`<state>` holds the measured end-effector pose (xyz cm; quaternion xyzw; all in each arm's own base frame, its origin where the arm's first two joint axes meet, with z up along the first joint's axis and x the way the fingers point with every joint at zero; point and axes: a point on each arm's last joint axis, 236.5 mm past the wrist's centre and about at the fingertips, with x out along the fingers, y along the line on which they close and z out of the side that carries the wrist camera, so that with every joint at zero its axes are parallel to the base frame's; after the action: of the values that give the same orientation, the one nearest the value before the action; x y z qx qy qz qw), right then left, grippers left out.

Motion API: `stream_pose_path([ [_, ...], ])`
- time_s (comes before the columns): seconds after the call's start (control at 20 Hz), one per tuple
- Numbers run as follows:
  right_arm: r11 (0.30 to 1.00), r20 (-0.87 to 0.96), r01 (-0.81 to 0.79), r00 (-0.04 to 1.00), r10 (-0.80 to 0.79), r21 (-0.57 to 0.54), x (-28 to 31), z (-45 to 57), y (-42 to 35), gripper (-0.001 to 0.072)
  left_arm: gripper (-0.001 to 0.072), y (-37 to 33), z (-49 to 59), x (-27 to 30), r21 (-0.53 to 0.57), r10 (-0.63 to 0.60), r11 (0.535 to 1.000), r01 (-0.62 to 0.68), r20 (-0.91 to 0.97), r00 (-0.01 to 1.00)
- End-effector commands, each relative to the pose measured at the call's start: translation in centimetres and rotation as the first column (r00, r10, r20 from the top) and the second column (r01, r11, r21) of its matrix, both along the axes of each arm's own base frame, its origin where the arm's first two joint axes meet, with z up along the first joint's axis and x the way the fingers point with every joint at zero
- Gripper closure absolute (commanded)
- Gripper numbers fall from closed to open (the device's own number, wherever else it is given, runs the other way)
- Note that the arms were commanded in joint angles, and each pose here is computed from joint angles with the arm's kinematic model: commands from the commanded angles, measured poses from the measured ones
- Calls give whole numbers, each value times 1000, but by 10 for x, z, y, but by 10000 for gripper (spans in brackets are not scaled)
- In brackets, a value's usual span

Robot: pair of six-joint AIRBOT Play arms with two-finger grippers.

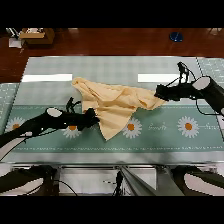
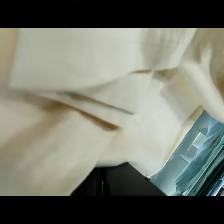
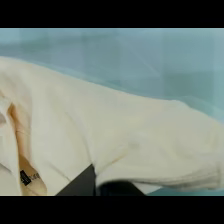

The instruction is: Fold the shirts.

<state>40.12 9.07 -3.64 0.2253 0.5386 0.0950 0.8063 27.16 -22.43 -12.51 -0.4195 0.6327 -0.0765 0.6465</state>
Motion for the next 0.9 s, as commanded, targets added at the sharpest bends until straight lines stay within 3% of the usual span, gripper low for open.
stream_pose_path([
  [0.0, 1000, 8, 2, 1000, -2, 2, 1, 3, 0, 681, 683, 9, 9, 18, 30, -32, 999, 29, 110, 993],
  [0.2, 1000, 110, 15, 994, -15, 2, 7, 39, -1, 681, 684, -5, 116, 48, -21, -136, 987, 160, 420, 897],
  [0.4, 999, 344, 37, 939, -32, -8, 13, 127, -7, 681, 684, 22, 302, 75, -57, -14, 994, 94, 782, 623],
  [0.6, 996, 627, 83, 777, -54, -18, 3, 248, -18, 681, 684, 90, 460, 52, -83, 98, 994, -66, 957, 275],
  [0.85, 986, 868, 161, 494, -42, -44, -45, 391, -35, 681, 683, 144, 575, -12, -94, 82, 961, -259, 995, -55],
])
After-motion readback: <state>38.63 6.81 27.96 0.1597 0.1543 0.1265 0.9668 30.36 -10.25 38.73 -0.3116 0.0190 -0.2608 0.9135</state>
